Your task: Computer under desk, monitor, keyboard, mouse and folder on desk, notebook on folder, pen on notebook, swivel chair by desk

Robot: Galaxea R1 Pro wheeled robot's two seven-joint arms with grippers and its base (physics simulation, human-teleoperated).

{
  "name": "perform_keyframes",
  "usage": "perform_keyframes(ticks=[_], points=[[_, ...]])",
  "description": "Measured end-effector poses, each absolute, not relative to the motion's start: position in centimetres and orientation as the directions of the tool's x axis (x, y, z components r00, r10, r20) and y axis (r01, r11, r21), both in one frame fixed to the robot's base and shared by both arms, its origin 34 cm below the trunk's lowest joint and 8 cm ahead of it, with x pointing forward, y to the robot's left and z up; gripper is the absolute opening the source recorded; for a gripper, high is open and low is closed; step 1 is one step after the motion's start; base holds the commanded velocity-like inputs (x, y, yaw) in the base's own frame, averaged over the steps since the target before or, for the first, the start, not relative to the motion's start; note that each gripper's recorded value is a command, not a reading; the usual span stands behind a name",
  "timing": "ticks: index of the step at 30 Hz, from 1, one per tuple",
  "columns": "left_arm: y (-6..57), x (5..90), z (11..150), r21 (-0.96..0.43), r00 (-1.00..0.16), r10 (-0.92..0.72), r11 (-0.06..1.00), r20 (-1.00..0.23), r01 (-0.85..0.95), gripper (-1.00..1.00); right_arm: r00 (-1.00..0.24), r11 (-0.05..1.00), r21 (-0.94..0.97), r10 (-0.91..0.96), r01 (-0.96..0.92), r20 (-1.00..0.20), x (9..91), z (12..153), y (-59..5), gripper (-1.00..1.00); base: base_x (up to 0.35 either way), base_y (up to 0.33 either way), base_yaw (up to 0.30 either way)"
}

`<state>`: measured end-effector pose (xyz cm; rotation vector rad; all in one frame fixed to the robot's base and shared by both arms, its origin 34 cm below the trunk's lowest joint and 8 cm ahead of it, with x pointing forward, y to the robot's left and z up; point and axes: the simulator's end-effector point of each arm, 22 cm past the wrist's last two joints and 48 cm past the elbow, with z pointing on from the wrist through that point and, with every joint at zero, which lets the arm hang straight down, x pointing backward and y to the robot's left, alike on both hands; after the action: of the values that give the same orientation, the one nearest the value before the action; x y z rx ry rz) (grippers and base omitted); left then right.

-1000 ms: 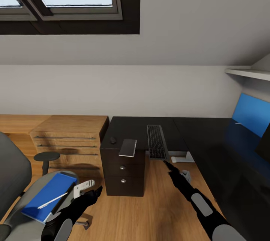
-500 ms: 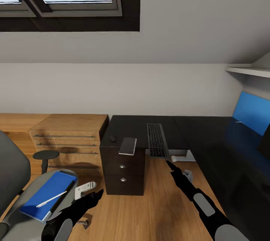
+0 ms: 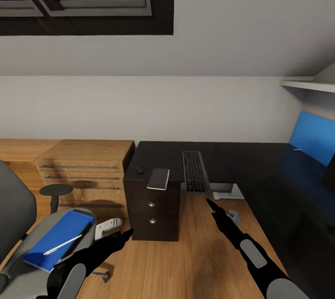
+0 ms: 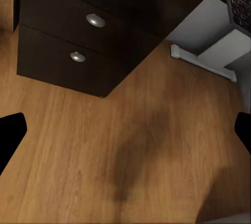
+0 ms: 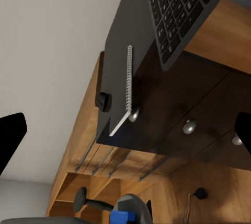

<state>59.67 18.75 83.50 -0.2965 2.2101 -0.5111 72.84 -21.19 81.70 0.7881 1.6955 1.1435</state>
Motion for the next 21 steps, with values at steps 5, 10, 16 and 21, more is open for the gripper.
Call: perform_keyframes(ticks=[5,10,16,21], points=[[18.6,59.7,83.1,-0.458,-0.629,-0.375,0.888,-0.681,-0.034,1.00,-0.376,0.365,0.931,0.864,0.011,-0.334,72.9,81.1,-21.2,1.00,0.000,0.000,0.000],[18.5,59.6,82.2,-0.458,-0.631,-0.375,0.888,-0.679,-0.034,1.00,-0.377,0.366,0.931,0.864,0.011,-0.335,72.9,80.3,-21.2,1.00,0.000,0.000,0.000],[18.4,59.5,80.9,-0.460,-0.636,-0.376,0.887,-0.673,-0.037,1.00,-0.376,0.366,0.931,0.864,0.012,-0.335,72.9,79.3,-21.2,1.00,0.000,0.000,0.000],[18.5,59.4,80.0,-0.461,-0.638,-0.377,0.887,-0.671,-0.039,1.00,-0.374,0.354,0.935,0.865,-0.015,-0.334,72.9,79.1,-21.0,1.00,0.000,0.000,0.000]])
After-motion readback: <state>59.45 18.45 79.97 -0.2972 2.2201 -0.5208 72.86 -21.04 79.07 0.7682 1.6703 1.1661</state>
